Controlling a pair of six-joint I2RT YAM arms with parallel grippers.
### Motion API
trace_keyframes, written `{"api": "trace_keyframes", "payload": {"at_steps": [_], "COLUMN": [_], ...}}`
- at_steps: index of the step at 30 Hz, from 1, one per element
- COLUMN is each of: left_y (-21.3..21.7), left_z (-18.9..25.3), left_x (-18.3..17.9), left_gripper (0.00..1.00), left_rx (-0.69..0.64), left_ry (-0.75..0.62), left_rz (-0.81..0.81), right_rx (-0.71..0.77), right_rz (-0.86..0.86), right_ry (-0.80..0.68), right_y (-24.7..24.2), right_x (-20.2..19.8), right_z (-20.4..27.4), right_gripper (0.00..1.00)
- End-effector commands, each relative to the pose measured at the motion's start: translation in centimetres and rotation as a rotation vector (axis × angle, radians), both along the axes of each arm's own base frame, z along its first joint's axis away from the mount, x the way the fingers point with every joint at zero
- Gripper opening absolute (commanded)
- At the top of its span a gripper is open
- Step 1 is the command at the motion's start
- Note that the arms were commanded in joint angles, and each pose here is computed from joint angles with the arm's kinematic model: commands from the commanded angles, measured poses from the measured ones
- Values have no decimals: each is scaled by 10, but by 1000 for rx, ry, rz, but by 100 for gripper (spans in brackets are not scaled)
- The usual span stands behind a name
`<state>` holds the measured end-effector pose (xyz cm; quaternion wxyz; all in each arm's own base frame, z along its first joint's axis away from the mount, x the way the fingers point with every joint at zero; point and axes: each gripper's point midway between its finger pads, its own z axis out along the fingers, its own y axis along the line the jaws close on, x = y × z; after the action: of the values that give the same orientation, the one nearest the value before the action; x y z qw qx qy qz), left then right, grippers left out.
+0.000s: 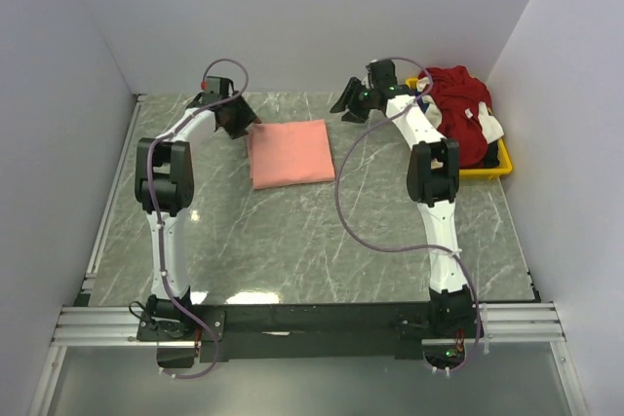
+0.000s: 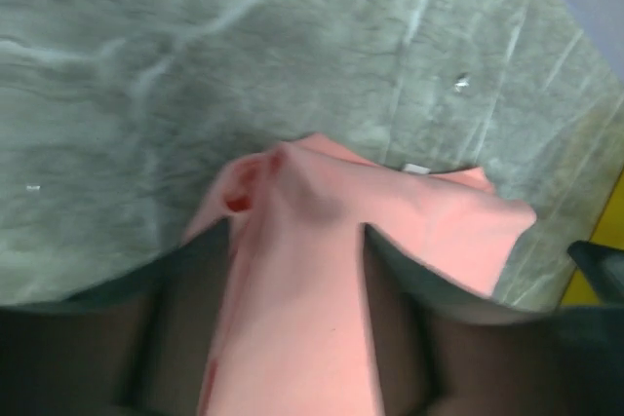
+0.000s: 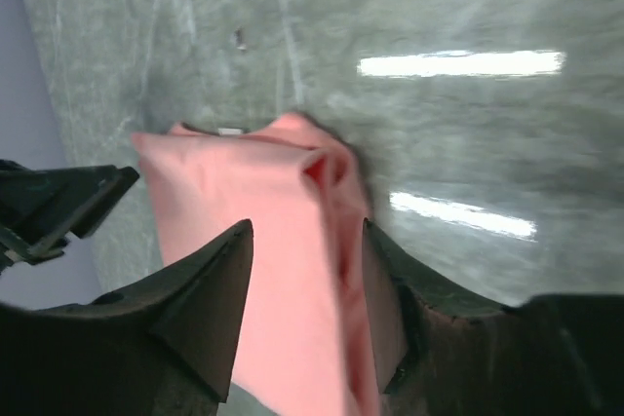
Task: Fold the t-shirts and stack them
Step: Fold the tshirt, then neatly place the folded tshirt to the corner
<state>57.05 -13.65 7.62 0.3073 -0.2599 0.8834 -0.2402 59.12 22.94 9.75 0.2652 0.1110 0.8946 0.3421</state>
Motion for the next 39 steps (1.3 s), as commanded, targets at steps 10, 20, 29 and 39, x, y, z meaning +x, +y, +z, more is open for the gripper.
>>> {"api": "trace_keyframes", "payload": {"at_steps": [10, 20, 29, 39], "left_y": [21, -7, -2, 12], "left_z": [59, -1, -36, -52], "left_x": [-34, -72, -82, -85], "left_gripper": [61, 48, 49, 55], "left_rx": [-11, 22, 137, 268], "left_ry": [-124, -9, 91, 164], "left_rz": [25, -31, -4, 10], "right_rx": [-178, -239, -312, -386], "right_rz": [16, 99, 122, 123], "right_ry": [-112, -107, 6, 67], "right_y": [-12, 28, 25, 16], "right_x": [-57, -98, -112, -114], "right_z": [45, 20, -40, -63], "right_gripper": [54, 40, 39, 38]}}
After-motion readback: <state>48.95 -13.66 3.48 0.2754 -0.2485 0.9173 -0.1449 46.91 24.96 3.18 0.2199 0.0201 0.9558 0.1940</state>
